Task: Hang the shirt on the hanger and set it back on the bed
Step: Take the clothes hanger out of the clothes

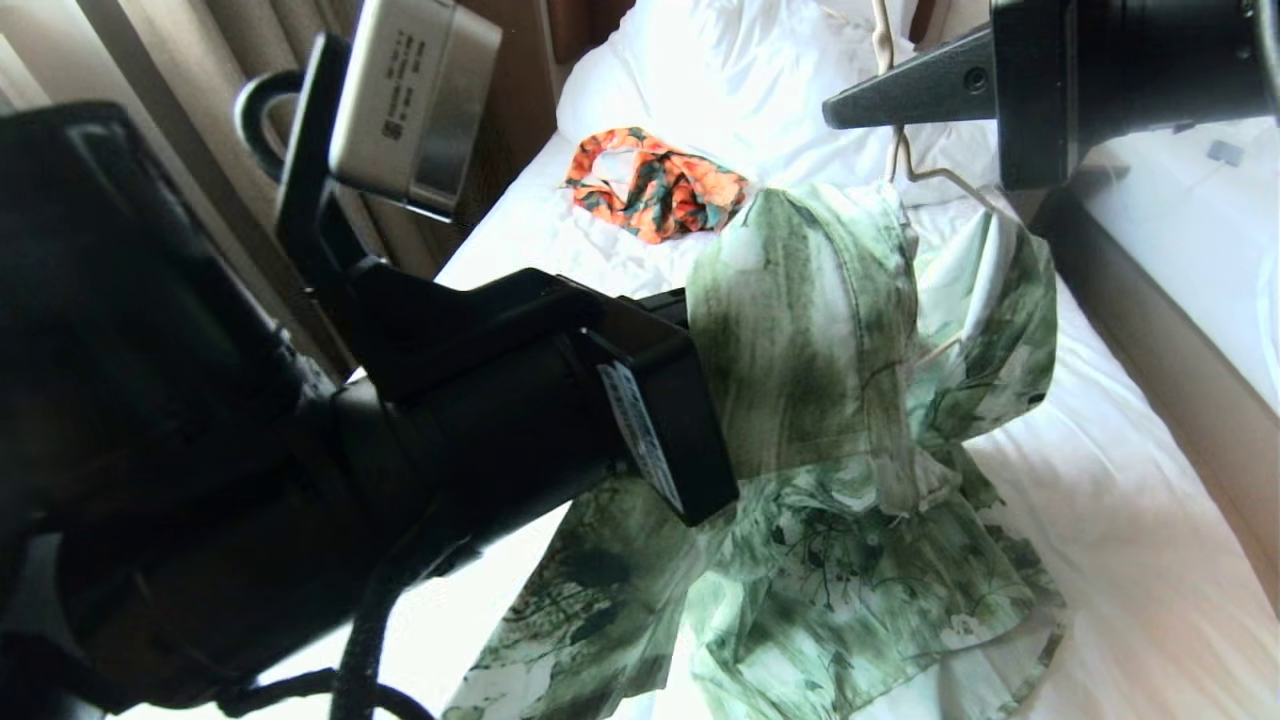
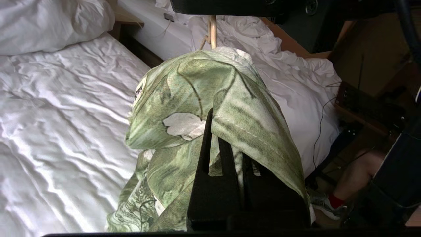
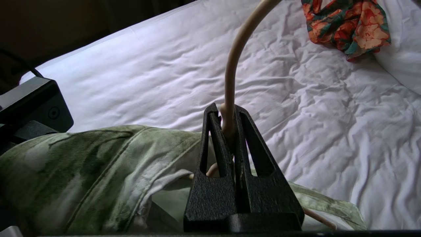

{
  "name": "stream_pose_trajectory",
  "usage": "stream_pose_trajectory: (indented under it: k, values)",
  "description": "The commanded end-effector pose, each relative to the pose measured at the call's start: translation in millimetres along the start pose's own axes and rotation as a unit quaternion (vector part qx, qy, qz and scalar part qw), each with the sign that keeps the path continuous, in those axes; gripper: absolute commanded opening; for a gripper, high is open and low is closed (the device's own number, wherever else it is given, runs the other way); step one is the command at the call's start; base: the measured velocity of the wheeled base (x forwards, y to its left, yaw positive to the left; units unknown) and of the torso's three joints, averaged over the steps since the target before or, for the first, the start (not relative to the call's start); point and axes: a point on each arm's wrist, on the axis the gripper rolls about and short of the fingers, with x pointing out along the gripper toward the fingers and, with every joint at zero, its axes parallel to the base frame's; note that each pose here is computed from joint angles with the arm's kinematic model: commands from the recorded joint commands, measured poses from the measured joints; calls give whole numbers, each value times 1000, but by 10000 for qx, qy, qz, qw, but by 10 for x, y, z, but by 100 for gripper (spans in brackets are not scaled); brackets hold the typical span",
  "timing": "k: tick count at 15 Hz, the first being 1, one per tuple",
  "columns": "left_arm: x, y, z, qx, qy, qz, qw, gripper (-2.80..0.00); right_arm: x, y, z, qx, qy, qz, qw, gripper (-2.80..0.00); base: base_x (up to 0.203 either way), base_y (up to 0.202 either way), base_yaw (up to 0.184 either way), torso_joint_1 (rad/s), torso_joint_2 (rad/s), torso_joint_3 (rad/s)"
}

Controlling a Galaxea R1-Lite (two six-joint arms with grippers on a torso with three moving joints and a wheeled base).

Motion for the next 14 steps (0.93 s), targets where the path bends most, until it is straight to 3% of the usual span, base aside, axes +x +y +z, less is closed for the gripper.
stream_pose_trajectory:
  k: [1,5,6,14]
  values:
    - [-200,-18,144,-6,-125,-10,9999,-280,16,2,3,-11,-23,-18,10000,-280,0,0,0,0,0,0]
    - [-354,-16,173,-1,-177,91,9998,-280,16,0,4,-10,-15,-86,10000,-280,0,0,0,0,0,0]
    - [-371,-15,170,60,-177,138,9997,0,9,-1,7,-10,-23,-88,10000,-280,0,0,0,0,0,0]
    - [-605,64,346,155,-371,455,9982,0,-16,-5,18,0,-43,-149,9999,-280,0,0,0,0,0,0]
